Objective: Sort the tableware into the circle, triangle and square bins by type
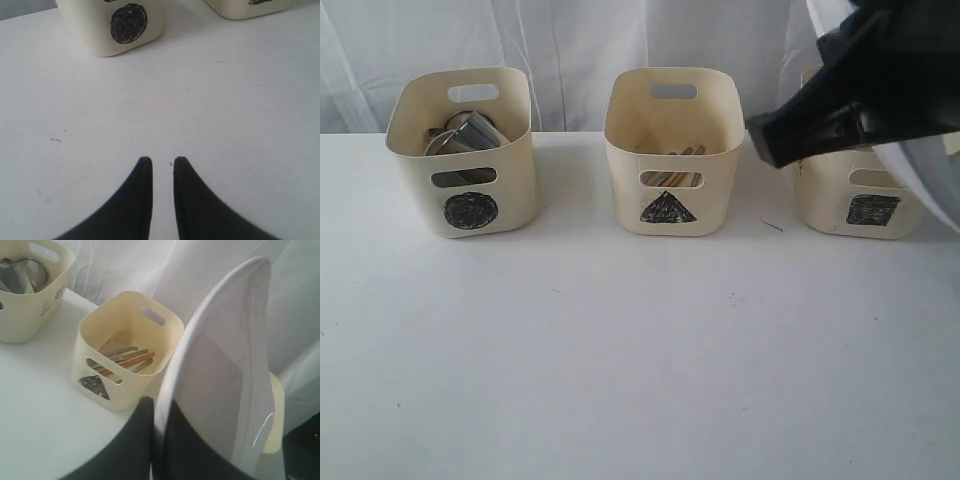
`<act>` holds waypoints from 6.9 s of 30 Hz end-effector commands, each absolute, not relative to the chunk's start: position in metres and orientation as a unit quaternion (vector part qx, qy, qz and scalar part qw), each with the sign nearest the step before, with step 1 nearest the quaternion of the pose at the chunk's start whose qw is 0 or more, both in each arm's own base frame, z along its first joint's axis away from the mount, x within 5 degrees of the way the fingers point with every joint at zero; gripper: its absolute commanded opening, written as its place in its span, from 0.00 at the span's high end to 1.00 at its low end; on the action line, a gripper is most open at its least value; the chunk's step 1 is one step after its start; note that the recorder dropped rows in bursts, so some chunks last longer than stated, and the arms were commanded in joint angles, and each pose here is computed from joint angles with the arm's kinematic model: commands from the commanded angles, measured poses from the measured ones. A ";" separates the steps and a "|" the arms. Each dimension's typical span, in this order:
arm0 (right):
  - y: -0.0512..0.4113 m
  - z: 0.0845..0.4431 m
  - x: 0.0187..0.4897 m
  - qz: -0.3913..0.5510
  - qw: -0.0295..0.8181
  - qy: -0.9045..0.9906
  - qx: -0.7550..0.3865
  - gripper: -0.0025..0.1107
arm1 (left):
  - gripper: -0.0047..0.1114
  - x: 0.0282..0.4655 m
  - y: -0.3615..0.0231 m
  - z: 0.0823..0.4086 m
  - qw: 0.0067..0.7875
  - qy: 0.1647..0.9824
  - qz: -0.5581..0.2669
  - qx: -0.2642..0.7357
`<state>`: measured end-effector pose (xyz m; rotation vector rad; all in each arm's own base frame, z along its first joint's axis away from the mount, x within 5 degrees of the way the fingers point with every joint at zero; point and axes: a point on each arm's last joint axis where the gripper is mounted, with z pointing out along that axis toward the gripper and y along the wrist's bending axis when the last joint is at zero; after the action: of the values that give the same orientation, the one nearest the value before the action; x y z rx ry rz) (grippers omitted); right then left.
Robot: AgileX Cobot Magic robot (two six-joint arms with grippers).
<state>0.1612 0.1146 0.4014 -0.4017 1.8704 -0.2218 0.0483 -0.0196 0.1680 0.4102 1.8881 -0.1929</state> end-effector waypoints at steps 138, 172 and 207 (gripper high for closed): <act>0.013 0.331 0.125 0.043 0.747 0.659 -0.073 0.98 | 0.77 0.048 -0.019 0.167 0.567 0.801 -0.080 0.174; 0.007 0.228 0.053 -0.029 0.791 0.607 -0.069 0.98 | 0.77 0.048 -0.019 0.167 0.567 0.801 -0.080 0.174; 0.000 0.187 0.055 -0.046 0.629 0.773 -0.062 0.98 | 0.77 0.048 -0.019 0.167 0.566 0.802 -0.081 0.174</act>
<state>0.0549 -0.0006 0.1890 -0.1299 1.7687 -0.1036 0.0483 -0.0196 0.1680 0.4120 1.8876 -0.1916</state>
